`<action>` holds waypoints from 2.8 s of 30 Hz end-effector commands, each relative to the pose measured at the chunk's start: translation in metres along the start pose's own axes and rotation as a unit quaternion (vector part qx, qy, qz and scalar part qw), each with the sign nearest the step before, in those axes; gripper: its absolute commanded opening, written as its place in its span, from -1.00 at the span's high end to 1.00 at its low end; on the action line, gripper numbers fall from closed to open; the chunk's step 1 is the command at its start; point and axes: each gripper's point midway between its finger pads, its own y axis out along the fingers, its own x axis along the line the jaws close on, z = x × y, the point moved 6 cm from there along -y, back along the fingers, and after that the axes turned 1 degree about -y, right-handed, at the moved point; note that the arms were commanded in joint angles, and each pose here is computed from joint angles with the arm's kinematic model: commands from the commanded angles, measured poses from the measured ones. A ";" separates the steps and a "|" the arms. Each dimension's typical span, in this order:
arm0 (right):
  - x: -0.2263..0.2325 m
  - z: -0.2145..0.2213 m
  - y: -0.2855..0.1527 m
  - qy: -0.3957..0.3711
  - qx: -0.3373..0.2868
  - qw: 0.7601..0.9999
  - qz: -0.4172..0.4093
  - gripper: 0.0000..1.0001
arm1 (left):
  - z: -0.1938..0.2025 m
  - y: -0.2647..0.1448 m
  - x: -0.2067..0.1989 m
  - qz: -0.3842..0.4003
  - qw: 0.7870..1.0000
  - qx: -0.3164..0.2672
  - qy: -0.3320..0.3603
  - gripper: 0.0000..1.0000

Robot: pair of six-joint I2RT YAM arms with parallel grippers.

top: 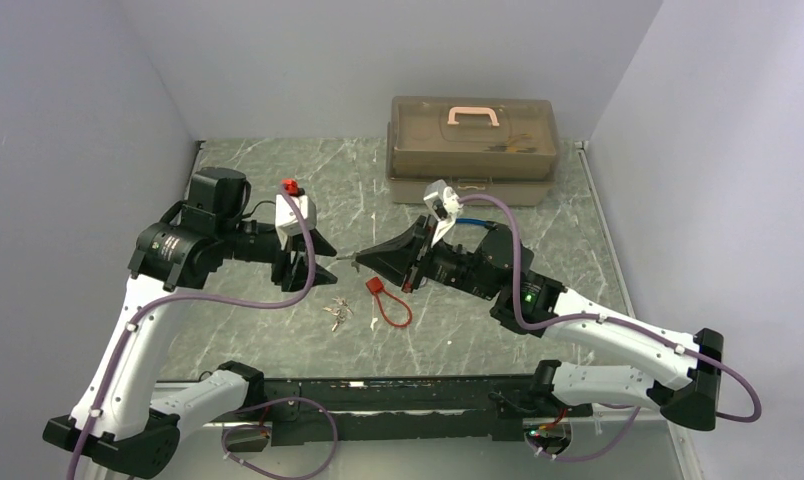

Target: Unlock with the key

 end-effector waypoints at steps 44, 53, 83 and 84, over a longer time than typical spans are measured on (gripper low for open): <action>-0.009 -0.028 0.014 -0.129 0.178 0.967 -0.127 -0.06 | -0.023 -0.005 -0.003 0.016 0.997 0.071 -0.028 1.00; -0.009 -0.025 0.019 -0.141 0.186 0.962 -0.143 0.02 | -0.021 -0.004 -0.008 0.031 0.996 0.080 -0.035 1.00; -0.012 -0.007 0.023 -0.141 0.179 0.964 -0.139 1.00 | -0.018 -0.002 -0.007 0.032 0.995 0.086 -0.036 0.97; -0.012 -0.005 0.021 -0.140 0.180 0.964 -0.139 1.00 | -0.019 -0.002 -0.007 0.031 0.995 0.086 -0.035 0.96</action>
